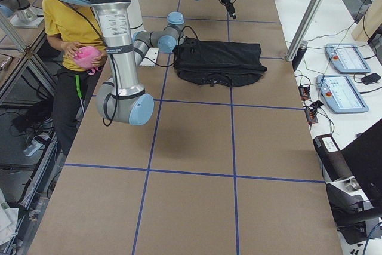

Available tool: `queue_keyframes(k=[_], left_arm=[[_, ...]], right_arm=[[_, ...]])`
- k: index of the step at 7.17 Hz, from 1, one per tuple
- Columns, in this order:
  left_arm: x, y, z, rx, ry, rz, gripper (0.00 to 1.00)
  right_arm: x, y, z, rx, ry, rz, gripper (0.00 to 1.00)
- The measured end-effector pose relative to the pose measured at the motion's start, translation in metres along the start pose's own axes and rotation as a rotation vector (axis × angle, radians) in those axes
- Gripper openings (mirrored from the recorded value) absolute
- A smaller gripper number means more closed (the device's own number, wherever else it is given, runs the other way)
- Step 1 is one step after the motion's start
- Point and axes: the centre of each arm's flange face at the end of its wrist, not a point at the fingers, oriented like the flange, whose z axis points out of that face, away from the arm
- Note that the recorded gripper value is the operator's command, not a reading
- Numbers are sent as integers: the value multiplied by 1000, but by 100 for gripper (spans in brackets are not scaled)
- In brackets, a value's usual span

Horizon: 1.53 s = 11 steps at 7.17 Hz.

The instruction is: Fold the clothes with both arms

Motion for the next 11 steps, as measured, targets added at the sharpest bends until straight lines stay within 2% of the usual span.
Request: queue_keyframes(k=[2, 6, 7, 8, 11], left_arm=[[-9, 8, -2, -8, -10, 5, 100], [-10, 17, 1, -16, -15, 6, 100], [-10, 18, 2, -18, -16, 6, 100], [-10, 19, 3, -18, -17, 6, 100], [-11, 20, 4, -18, -20, 6, 100]], right_arm=[[-39, 1, 10, 34, 79, -109, 59], [-56, 5, 32, 58, 132, -168, 55], [-58, 9, 38, 57, 143, -176, 40], [-60, 13, 45, 55, 154, -182, 0], [-61, 16, 50, 55, 162, -188, 0]])
